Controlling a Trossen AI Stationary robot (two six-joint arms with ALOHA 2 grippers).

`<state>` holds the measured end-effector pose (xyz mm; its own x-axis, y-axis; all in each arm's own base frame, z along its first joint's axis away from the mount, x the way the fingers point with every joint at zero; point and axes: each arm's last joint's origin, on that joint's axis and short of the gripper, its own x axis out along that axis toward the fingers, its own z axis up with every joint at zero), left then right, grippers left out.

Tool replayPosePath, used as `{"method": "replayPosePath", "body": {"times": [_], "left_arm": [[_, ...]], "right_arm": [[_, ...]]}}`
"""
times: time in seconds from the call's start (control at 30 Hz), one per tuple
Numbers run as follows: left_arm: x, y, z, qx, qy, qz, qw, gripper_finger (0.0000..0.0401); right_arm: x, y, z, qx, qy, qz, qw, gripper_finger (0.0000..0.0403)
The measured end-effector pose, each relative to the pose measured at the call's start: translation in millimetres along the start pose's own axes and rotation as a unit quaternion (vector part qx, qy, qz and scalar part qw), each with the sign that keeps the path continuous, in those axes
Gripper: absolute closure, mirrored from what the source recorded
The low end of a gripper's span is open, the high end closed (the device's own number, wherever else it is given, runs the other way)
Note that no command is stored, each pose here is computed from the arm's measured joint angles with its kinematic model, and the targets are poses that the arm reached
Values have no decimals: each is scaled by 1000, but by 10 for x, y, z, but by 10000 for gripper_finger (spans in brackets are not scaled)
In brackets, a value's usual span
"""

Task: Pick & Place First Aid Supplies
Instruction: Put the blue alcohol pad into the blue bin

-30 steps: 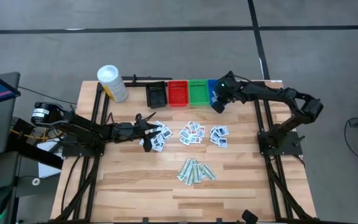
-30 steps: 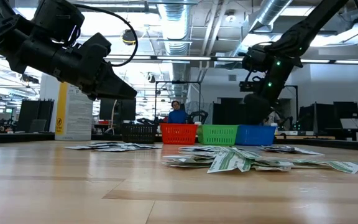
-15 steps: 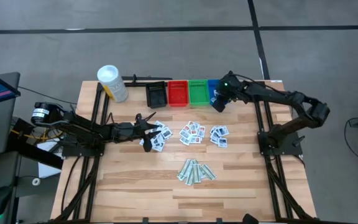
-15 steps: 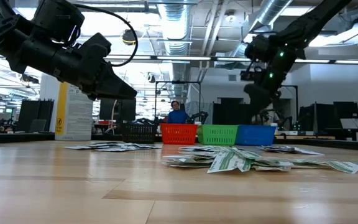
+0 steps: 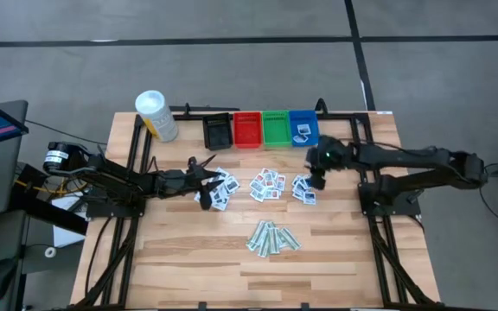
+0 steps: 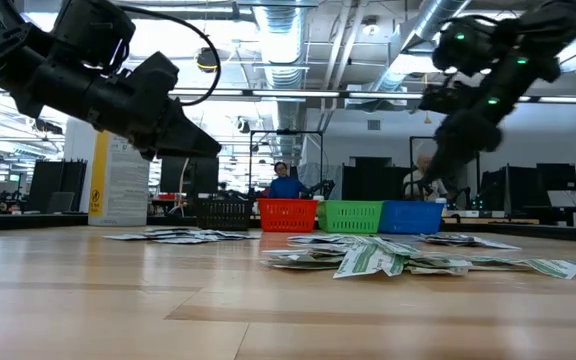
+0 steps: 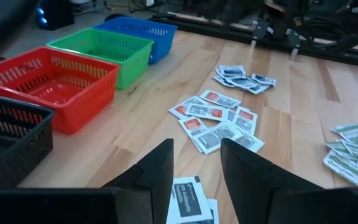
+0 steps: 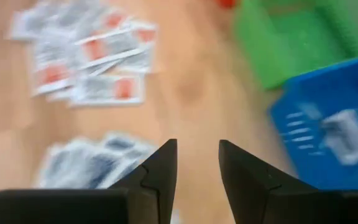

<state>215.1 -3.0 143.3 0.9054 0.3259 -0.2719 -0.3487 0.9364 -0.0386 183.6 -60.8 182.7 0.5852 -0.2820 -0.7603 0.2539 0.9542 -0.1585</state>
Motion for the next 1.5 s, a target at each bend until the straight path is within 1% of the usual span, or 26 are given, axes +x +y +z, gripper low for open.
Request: {"method": "replayPosePath", "body": {"times": [0.13, 0.3, 0.63, 0.97, 1.13, 1.5], "left_arm": [[7, 15, 19, -5, -8, 4, 1000, 268], [13, 32, 29, -9, -12, 7, 1000, 267], [12, 29, 35, -10, -15, 6, 1000, 267], [12, 29, 35, -11, -15, 6, 1000, 267], [12, 29, 35, -11, -15, 6, 1000, 267], [12, 29, 35, -11, -15, 6, 1000, 268]], "right_arm": [[-28, 180, -103, 12, -5, 42, 999, 290], [-18, 334, -176, 20, 29, 62, 997, 291], [77, 513, -251, -21, 79, 84, 993, 290], [234, 492, -309, -17, 123, 73, 990, 290], [323, 449, -350, -11, 149, 52, 987, 290], [350, 416, -352, -4, 154, 43, 987, 290]]}}
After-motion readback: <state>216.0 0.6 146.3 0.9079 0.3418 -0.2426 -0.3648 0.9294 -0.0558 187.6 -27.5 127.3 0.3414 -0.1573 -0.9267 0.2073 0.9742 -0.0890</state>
